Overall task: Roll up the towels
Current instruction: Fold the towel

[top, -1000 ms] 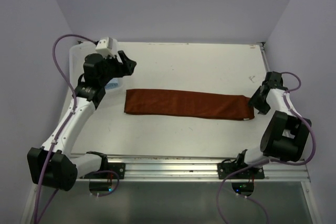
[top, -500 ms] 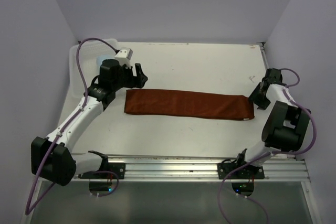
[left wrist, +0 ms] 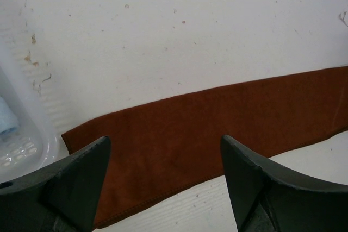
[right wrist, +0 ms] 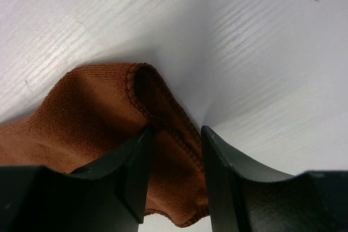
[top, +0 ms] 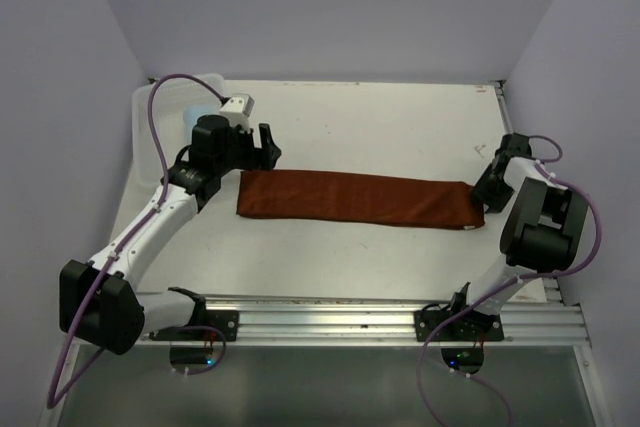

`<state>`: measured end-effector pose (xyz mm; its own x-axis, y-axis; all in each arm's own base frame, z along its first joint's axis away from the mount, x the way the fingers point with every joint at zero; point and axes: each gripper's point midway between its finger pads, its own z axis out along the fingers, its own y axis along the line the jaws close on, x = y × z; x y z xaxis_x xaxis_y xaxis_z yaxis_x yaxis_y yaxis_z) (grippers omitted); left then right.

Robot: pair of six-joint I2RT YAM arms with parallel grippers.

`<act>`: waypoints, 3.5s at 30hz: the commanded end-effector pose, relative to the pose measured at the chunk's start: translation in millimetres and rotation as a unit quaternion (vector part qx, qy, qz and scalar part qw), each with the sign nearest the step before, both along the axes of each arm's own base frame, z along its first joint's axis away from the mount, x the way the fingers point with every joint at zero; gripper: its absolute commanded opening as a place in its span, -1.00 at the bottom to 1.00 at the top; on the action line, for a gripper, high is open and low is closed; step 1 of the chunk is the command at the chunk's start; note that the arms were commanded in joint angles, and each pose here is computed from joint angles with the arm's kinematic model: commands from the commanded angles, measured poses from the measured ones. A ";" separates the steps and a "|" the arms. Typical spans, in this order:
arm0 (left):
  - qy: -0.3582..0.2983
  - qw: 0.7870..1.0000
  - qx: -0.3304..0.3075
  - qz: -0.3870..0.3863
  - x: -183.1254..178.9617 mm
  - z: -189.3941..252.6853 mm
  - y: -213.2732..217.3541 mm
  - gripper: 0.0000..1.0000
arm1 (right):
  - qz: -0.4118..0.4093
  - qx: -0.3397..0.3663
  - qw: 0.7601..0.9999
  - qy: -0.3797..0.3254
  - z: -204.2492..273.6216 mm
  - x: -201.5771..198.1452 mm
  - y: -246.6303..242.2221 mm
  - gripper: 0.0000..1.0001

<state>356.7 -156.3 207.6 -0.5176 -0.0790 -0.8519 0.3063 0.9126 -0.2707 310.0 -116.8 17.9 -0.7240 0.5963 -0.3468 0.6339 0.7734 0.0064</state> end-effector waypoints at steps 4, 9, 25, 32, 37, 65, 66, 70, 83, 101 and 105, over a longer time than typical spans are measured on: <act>-0.024 1.000 0.009 0.003 -0.1 10.6 3.7 0.71 | -0.001 0.001 1.000 0.000 -0.5 4.6 -2.3 -0.26; -0.023 1.000 0.012 0.006 0.3 9.3 5.2 0.73 | 0.002 0.011 1.000 0.006 -8.2 3.4 1.0 -0.56; -0.014 1.000 0.015 0.006 0.9 1.3 4.8 0.75 | -0.040 -0.053 0.998 -0.023 74.1 3.9 -25.6 -1.00; -0.009 1.000 0.009 -0.003 -0.2 -1.3 0.1 0.75 | -0.047 -0.092 0.992 -0.073 131.2 5.9 -36.7 -1.00; -0.009 1.000 0.003 -0.009 -1.3 -1.4 -2.3 0.75 | 0.014 -0.058 0.988 -0.140 155.3 31.3 -9.5 -1.00; -0.031 0.999 0.018 0.029 -1.9 9.8 12.6 0.81 | 0.323 0.053 0.930 -0.170 181.8 84.2 310.2 -1.00; -0.033 0.999 0.019 0.032 -1.8 10.9 13.7 0.81 | 0.325 0.054 0.929 -0.168 179.8 83.5 316.4 -1.00; -0.034 0.999 0.018 0.033 -2.4 11.5 13.9 0.82 | 0.352 0.071 0.917 -0.171 182.4 78.2 356.6 -1.00; -0.040 0.998 0.018 0.038 -4.2 13.9 16.5 0.85 | 0.404 0.120 0.892 -0.161 170.5 68.6 451.3 -1.00; -0.038 0.999 0.015 0.037 -4.4 14.2 15.4 0.86 | 0.418 0.160 0.880 -0.160 180.5 50.5 496.4 -1.00; -0.038 0.998 0.016 0.040 -4.2 14.3 16.8 0.86 | 0.422 0.195 0.873 -0.149 170.6 44.6 515.7 -1.00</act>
<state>352.3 -140.2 213.0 -0.4783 -0.0892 -0.8736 0.2437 0.9423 -0.2297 361.0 378.4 179.4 -0.8658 -0.0178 -0.5001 -0.2253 0.9063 0.3576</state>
